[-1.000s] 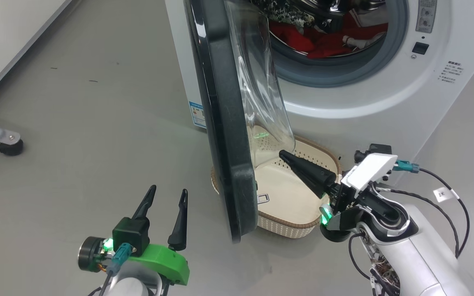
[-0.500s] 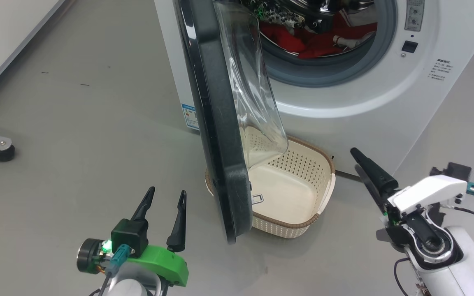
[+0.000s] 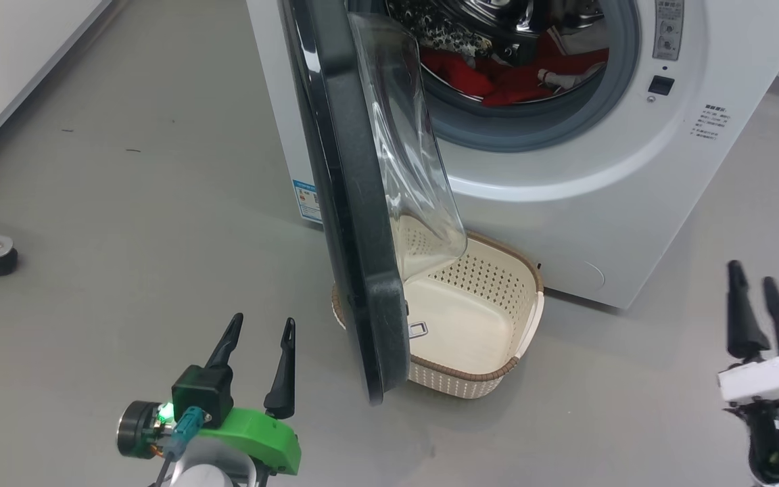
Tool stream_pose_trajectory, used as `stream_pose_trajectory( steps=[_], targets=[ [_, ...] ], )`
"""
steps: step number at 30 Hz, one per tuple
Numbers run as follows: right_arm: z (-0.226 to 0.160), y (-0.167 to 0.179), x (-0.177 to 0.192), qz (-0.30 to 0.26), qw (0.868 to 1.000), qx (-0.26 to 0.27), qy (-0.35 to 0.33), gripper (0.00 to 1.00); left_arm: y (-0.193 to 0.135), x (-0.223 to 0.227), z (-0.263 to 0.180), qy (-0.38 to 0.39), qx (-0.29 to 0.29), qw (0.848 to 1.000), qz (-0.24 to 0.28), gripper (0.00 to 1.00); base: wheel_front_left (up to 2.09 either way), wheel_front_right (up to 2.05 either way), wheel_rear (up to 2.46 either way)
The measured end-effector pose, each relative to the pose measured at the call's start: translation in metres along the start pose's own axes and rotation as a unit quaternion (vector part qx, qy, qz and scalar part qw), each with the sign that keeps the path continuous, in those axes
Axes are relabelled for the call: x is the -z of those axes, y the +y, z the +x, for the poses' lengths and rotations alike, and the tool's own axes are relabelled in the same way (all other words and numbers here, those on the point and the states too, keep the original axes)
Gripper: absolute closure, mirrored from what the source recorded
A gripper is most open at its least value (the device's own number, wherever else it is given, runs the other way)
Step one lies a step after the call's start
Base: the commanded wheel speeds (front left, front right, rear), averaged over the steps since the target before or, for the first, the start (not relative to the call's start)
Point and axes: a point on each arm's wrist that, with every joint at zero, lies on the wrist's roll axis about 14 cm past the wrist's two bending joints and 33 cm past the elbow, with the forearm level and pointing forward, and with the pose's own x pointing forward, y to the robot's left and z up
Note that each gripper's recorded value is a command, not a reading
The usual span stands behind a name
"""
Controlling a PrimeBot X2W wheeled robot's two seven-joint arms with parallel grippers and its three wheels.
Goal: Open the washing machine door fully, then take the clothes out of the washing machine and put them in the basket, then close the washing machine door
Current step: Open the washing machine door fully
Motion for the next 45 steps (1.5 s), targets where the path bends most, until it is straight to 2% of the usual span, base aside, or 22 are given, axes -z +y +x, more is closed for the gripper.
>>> stream_pose_trajectory(
  steps=[3, 7, 9, 14, 17, 30, 45],
  targets=[
    [-0.007, -0.016, -0.028, -0.09, 0.994, 0.013, -0.056, 0.0, 0.003, 0.001, -0.001, 0.001, -0.005, 1.0, -0.001, 0.0, 0.0, 0.0, 0.0],
    [-0.007, -0.024, -0.029, -0.184, 0.982, 0.028, -0.03, 0.0, 0.004, 0.002, 0.0, 0.002, -0.006, 1.0, -0.001, 0.0, 0.0, 0.0, 0.0],
    [-0.007, -0.025, -0.033, -0.232, 0.972, 0.033, -0.027, 0.0, 0.003, 0.002, 0.0, 0.003, -0.005, 1.0, -0.001, 0.0, 0.0, 0.0, 0.0],
    [-0.003, -0.006, -0.076, -0.327, 0.94, 0.031, -0.095, 0.0, 0.003, 0.003, 0.001, 0.004, -0.004, 1.0, -0.001, 0.0, 0.0, 0.0, 0.0],
    [-0.005, 0.002, -0.069, -0.338, 0.936, 0.026, -0.097, 0.0, 0.002, 0.003, 0.001, 0.005, -0.004, 1.0, 0.0, 0.0, 0.0, 0.0, 0.0],
    [-0.035, 0.008, 0.012, -0.299, 0.954, 0.027, -0.02, 0.0, 0.003, 0.003, 0.001, 0.005, -0.005, 1.0, 0.0, 0.0, 0.0, 0.0, 0.0],
    [-0.046, 0.024, 0.04, -0.286, 0.958, 0.018, -0.002, 0.0, 0.004, 0.004, -0.002, 0.005, -0.006, 1.0, 0.0, 0.0, 0.0, 0.0, 0.0]
  ],
)
